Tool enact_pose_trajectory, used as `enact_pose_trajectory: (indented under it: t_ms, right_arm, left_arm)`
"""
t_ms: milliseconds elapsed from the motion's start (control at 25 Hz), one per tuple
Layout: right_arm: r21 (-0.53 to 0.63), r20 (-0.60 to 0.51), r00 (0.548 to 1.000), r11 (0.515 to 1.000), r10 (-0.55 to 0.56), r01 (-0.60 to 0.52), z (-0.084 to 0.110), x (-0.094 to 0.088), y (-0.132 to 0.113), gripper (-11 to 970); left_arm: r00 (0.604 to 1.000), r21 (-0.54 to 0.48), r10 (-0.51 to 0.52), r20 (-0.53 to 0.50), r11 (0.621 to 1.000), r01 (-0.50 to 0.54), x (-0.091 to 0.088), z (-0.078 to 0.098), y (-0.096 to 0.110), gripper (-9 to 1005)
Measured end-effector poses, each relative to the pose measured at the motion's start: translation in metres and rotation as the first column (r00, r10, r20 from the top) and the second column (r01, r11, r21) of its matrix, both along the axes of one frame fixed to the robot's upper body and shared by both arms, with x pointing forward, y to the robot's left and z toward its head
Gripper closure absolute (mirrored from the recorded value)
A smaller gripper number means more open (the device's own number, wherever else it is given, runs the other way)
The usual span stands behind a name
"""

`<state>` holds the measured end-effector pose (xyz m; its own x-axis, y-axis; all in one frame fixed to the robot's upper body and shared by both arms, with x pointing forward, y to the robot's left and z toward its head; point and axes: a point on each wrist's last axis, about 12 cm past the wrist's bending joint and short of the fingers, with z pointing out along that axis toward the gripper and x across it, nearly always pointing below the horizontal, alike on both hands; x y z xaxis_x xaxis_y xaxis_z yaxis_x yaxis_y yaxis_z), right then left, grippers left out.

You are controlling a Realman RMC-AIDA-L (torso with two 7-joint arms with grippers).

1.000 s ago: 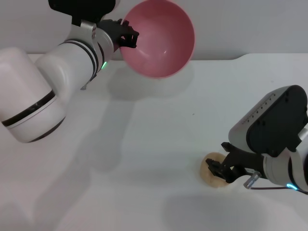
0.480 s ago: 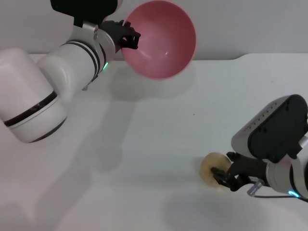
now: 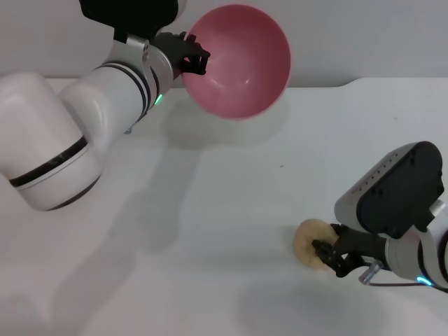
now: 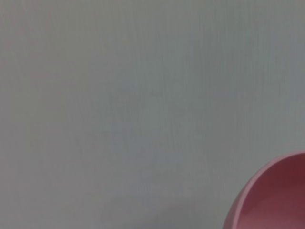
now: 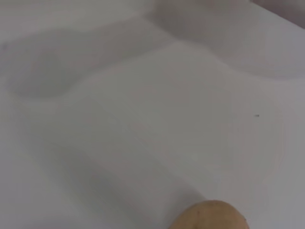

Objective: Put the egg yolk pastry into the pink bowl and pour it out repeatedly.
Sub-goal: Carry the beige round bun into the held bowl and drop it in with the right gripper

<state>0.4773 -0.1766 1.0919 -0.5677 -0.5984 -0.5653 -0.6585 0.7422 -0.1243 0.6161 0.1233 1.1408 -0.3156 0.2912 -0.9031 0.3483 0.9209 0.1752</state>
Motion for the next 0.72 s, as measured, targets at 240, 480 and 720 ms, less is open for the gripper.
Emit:
enact_pose_trajectory:
  t_ms: [240, 480, 720]
  right_arm:
    - [-0.024, 0.057, 0.998, 0.999, 0.025, -0.024, 0.011, 0.001, 0.004, 663]
    - [0.004, 0.214, 0.975, 0.998, 0.053, -0.055, 0.045, -0.004, 0.012, 700]
    - [0.017, 0.396, 0.917, 0.998, 0.052, -0.064, 0.086, 0.000, 0.005, 746]
  left_arm:
    - [1.000, 0.007, -0.004, 0.002, 1.000, 0.004, 0.000, 0.000, 0.000, 997]
    - [1.000, 0.019, -0.002, -0.006, 1.000, 0.002, -0.001, -0.004, 0.001, 996]
    - [0.999, 0.047, -0.031, -0.016, 0.998, 0.032, -0.008, -0.010, -0.004, 996]
